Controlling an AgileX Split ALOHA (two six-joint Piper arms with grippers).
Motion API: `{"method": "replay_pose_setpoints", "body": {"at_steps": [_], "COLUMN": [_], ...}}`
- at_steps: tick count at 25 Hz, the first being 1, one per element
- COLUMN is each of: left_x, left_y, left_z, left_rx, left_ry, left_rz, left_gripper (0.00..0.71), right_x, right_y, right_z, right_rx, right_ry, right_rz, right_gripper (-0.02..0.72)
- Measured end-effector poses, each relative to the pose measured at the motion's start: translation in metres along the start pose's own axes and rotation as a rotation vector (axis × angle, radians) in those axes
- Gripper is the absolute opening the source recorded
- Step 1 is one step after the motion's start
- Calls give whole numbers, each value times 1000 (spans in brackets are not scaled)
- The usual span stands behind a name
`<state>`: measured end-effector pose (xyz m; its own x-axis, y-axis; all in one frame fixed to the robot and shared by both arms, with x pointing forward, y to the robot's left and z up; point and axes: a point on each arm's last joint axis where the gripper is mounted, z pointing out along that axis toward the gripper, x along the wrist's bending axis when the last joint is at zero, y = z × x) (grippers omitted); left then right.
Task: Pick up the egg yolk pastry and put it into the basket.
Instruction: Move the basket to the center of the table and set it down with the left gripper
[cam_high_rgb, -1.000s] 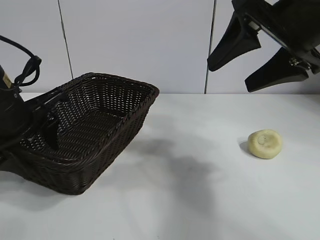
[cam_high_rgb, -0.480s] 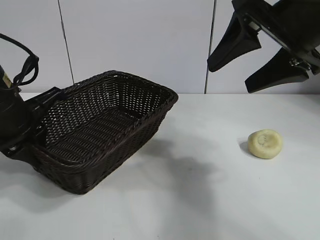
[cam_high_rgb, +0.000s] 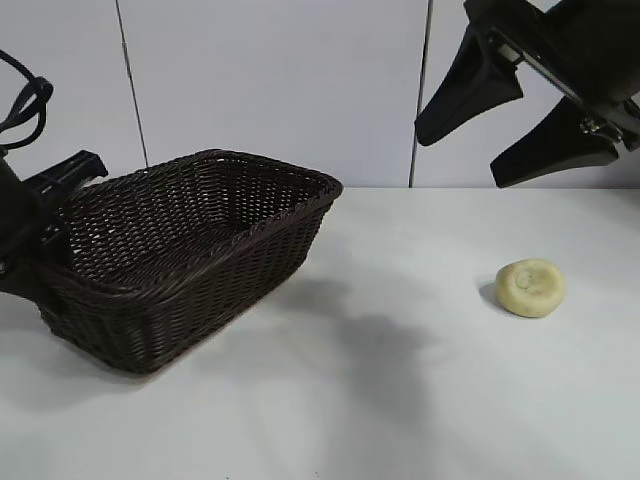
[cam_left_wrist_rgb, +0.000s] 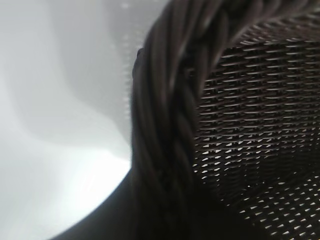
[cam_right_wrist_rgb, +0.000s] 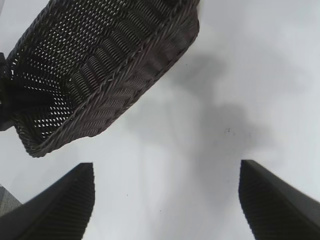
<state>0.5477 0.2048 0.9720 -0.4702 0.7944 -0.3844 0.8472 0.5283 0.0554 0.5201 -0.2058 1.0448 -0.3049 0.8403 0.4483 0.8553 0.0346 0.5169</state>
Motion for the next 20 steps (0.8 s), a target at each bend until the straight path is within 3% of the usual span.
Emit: {"method": "replay_pose_setpoints", "body": {"at_steps": [11,20], "left_x": [-26,-32], "left_y": [12,26], "left_z": [-25,12], "left_rx": [17,183], "left_ry": [-35,17], "left_rz": [434,630], "left_gripper": [99,99], "right_x": [0,0], "right_y": [0,0], "right_z": [0,0], "right_rx": [1,1], "right_ry": [-1,-1], "right_rz": [2,2], "right_gripper": [567,567]}}
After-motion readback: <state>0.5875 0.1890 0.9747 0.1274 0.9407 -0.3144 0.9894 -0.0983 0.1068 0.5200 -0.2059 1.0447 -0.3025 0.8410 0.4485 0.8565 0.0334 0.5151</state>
